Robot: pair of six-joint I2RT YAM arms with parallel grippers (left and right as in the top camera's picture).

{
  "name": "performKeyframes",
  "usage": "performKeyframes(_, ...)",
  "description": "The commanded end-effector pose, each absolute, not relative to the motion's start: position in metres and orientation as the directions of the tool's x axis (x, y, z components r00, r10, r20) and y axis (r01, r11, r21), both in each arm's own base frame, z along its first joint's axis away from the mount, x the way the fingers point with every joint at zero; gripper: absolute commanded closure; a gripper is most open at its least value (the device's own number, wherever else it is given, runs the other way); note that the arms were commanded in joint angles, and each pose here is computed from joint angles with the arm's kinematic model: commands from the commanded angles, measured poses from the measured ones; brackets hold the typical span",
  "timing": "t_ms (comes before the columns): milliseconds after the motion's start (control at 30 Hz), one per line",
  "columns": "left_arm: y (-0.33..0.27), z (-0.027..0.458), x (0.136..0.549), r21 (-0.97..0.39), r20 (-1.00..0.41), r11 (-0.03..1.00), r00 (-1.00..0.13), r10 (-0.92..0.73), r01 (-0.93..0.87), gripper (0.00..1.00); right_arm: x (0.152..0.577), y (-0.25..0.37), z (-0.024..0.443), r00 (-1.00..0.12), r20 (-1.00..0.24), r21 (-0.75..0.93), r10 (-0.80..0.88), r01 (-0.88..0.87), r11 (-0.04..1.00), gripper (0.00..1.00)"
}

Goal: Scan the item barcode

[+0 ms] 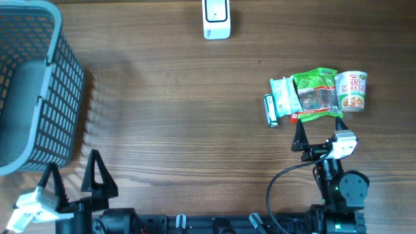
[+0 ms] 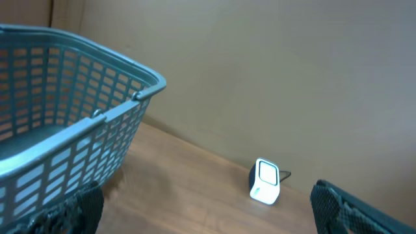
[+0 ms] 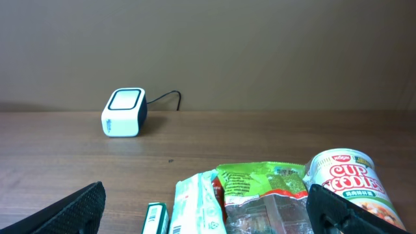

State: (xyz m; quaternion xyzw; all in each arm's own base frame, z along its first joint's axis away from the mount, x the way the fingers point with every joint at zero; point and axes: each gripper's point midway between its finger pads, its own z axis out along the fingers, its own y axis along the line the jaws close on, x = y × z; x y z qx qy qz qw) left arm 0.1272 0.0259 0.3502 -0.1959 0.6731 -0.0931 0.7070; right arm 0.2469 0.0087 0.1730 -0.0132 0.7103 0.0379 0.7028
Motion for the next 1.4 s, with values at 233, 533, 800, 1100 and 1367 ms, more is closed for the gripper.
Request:
performKeyframes(233, 0.013, 0.367, 0.180, -0.395, -0.829, 0.914, 0.391, -0.399, 0.095, 0.00, 0.247, 0.005, 0.176, 0.001, -0.999, 0.052, 0.052, -0.050, 0.997, 0.00)
performKeyframes(533, 0.002, 0.323, 0.204, -0.339, -0.772, 0.917, 0.494, -0.399, 0.210, 0.00, 0.247, 0.005, 0.176, 0.001, -0.999, 0.052, 0.053, -0.050, 0.997, 0.00)
performKeyframes(800, 0.002, 0.248, 0.236, -0.385, -0.874, 0.916, 0.275, -0.401, 0.112, 0.00, 0.247, 0.005, 0.176, 0.001, -0.999, 0.052, 0.052, -0.050, 0.997, 0.00)
performKeyframes(1100, 0.004, 0.157, 0.246, -0.373, -0.925, 0.926, -0.061, -0.376, -0.047, 0.00, 0.247, 0.005, 0.176, 0.001, -0.999, 0.052, 0.053, -0.050, 0.997, 0.00)
performKeyframes(1367, -0.001, 0.157, 0.246, -0.213, -0.974, 0.977, -0.074, -0.213, -0.008, 0.00, 0.247, 0.005, 0.176, 0.001, -0.999, 0.052, 0.052, -0.050, 0.997, 0.00)
